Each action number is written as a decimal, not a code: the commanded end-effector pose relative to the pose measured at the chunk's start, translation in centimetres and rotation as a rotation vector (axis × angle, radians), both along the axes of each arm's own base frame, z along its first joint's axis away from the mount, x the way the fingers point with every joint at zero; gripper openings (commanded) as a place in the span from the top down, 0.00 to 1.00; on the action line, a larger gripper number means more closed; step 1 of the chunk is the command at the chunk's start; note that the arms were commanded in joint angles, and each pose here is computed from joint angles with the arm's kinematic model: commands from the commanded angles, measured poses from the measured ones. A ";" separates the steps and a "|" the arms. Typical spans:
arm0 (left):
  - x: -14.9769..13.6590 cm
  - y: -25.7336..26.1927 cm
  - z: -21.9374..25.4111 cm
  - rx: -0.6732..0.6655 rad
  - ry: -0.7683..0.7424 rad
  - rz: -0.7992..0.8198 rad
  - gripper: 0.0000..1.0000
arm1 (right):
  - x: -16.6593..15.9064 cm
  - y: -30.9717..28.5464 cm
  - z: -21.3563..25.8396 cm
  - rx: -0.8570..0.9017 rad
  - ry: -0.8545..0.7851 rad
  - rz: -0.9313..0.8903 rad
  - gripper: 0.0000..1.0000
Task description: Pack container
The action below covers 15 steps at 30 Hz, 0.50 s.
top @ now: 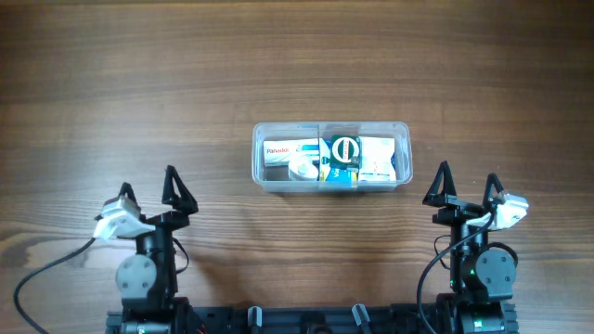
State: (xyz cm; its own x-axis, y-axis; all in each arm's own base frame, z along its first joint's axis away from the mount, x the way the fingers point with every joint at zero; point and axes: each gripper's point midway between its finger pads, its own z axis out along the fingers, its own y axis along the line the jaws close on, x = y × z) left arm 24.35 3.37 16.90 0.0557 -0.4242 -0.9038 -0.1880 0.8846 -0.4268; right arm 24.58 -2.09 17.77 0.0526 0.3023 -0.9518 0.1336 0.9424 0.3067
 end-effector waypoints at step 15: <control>0.1 -0.1 -1.1 0.002 0.038 -0.007 0.00 | 0.0 -0.5 0.0 0.008 0.000 -0.024 0.00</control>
